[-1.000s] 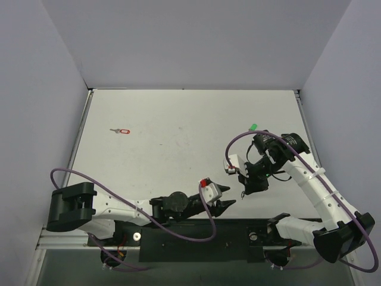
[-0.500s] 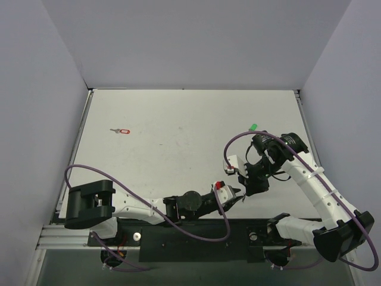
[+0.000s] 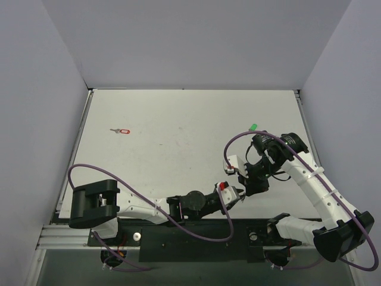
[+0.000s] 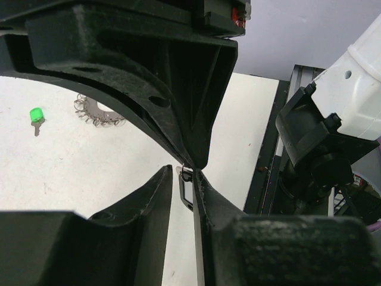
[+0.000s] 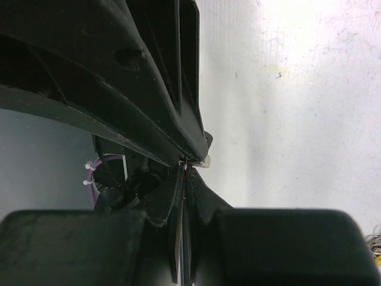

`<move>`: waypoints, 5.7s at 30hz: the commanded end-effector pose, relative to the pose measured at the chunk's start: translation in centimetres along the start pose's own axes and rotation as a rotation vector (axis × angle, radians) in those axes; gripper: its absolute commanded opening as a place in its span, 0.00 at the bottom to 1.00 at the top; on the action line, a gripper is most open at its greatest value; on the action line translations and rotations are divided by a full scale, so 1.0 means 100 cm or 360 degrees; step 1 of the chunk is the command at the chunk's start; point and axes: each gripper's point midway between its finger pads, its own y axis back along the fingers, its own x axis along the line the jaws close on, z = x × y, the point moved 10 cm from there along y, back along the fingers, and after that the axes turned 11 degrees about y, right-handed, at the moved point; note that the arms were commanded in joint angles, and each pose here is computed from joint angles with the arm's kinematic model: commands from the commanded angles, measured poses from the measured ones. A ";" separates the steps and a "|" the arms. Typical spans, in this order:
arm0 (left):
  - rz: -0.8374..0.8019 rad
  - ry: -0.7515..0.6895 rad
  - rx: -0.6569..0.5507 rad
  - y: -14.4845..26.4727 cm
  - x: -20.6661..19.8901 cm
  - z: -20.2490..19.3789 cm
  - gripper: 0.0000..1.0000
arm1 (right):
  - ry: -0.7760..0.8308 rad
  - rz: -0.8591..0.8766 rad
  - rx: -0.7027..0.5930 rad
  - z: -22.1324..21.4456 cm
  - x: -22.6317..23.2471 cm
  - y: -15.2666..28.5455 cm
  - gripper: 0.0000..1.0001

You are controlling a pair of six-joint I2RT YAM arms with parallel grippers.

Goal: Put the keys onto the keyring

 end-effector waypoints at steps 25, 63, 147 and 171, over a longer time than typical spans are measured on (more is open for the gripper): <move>-0.0106 0.0028 -0.0050 -0.015 -0.008 0.015 0.15 | -0.0016 0.0069 -0.0037 0.002 0.011 0.002 0.00; -0.0056 0.0456 -0.0766 0.040 0.010 0.042 0.00 | 0.0456 -0.0202 -0.0780 0.005 0.001 -0.012 0.41; -0.0025 -0.0093 0.0014 0.002 0.003 0.025 0.44 | 0.0009 0.0099 0.0024 0.003 0.002 0.002 0.00; -0.0081 0.0063 -0.0083 -0.002 0.009 0.029 0.33 | 0.0021 0.0105 -0.0003 0.003 0.003 0.000 0.00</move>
